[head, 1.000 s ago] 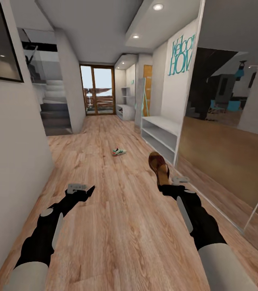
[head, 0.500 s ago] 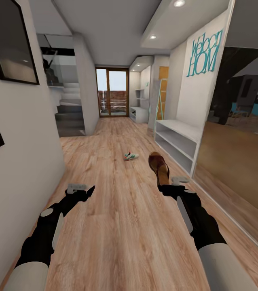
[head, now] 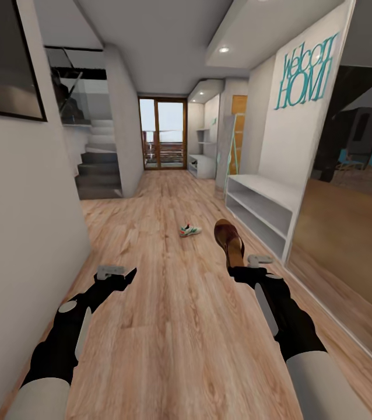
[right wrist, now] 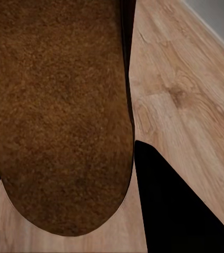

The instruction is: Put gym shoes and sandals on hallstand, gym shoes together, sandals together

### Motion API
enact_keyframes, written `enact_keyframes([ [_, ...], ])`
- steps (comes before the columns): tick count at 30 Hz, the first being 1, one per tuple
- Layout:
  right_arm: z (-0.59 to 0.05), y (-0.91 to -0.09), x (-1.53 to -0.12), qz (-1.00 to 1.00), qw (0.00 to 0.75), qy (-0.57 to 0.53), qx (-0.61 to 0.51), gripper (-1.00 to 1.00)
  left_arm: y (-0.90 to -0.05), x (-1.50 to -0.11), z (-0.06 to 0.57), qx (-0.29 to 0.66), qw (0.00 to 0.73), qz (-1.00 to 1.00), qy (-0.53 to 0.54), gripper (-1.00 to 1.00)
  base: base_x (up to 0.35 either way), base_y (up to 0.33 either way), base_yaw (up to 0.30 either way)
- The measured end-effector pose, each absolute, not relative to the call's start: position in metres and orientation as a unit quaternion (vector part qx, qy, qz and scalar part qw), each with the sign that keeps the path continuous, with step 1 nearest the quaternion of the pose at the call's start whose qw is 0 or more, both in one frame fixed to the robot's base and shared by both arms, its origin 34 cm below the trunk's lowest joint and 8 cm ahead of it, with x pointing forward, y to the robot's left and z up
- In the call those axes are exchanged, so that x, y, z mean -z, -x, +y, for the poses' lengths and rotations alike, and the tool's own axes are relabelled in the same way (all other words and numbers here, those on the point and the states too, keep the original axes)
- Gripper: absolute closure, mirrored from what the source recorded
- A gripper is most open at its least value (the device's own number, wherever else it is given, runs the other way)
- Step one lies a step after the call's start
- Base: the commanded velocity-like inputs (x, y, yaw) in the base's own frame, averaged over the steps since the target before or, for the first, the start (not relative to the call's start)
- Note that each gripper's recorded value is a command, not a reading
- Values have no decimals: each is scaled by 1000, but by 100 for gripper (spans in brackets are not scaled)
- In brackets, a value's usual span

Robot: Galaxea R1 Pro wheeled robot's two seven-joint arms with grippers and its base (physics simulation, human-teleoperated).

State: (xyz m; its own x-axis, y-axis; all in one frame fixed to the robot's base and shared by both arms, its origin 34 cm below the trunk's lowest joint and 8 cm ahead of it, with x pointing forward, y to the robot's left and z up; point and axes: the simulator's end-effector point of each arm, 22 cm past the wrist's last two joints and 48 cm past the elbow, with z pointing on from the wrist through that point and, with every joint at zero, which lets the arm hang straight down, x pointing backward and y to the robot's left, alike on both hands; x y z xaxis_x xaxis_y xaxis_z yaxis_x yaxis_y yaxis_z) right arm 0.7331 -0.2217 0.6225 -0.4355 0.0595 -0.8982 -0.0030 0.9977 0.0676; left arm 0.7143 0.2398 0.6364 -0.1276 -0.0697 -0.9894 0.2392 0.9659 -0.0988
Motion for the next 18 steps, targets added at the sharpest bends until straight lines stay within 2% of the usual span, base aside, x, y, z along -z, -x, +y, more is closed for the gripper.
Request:
enact_keyframes([
  [18, -222, -733, -622, 847, 531, -17, -29, 100, -714, -636, 240, 118, 658, 742, -57, -100, 335, 0, 0],
])
